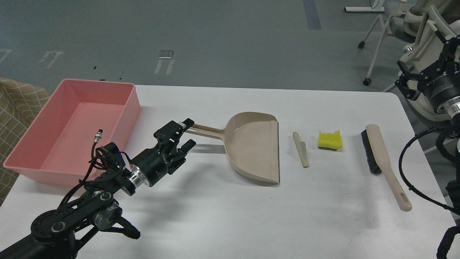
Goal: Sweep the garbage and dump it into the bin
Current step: 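Reach the left gripper to the beige dustpan handle and grasp it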
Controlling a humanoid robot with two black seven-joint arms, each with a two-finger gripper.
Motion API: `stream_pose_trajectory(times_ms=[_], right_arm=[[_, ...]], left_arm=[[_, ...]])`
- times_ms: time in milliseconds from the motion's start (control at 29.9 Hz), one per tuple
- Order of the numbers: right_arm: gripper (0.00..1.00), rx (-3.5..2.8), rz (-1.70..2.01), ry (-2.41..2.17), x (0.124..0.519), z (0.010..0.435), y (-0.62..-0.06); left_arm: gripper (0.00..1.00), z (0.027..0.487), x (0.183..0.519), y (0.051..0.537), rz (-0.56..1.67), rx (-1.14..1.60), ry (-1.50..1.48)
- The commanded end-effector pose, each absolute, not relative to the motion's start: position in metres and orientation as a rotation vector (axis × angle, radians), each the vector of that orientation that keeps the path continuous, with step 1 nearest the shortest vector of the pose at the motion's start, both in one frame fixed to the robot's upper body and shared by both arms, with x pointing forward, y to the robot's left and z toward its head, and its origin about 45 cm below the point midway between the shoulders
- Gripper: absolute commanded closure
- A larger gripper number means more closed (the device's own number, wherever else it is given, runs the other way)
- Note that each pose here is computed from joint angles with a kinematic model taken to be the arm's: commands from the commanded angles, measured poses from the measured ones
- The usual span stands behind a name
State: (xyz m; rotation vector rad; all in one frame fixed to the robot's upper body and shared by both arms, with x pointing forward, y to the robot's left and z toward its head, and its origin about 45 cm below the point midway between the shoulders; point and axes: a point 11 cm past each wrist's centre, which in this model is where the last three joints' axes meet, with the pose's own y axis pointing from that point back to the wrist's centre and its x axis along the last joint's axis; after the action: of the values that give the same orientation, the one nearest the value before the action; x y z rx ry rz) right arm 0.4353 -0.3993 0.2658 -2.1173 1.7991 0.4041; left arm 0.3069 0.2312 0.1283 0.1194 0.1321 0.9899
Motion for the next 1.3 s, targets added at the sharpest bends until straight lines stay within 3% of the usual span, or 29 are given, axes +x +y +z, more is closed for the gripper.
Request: stream_pose_trajectory(times_ms=[0, 602, 769, 1004, 1137, 1271], right_arm=[[0.00, -2.113, 0.405, 1.803, 0.435, 0.266, -0.400], [0.00, -2.112, 0.386, 1.829, 0.426, 0.264, -0.411], [0.00, -2.112, 0.386, 1.829, 0.426, 0.264, -0.411], [0.00, -2.111, 0.392, 1.824, 0.426, 0.263, -0.408], [0.00, -2.111, 0.395, 1.823, 0.426, 0.262, -0.408], [0.00, -2.111, 0.395, 1.829, 0.425, 0.261, -0.410]], left_arm=[[0.17, 0.111, 0.322, 0.217, 1.000, 0.136, 0.151], [0.24, 0.091, 0.342, 0.218, 1.074, 0.167, 0.168], [0.48, 0.095, 0.344, 0.219, 1.071, 0.161, 0.150], [0.64, 0.096, 0.345, 0.220, 1.073, 0.157, 0.142], [0.79, 0.100, 0.345, 0.218, 1.068, 0.122, 0.125], [0.82, 0.101, 0.346, 0.219, 1.072, 0.121, 0.121]])
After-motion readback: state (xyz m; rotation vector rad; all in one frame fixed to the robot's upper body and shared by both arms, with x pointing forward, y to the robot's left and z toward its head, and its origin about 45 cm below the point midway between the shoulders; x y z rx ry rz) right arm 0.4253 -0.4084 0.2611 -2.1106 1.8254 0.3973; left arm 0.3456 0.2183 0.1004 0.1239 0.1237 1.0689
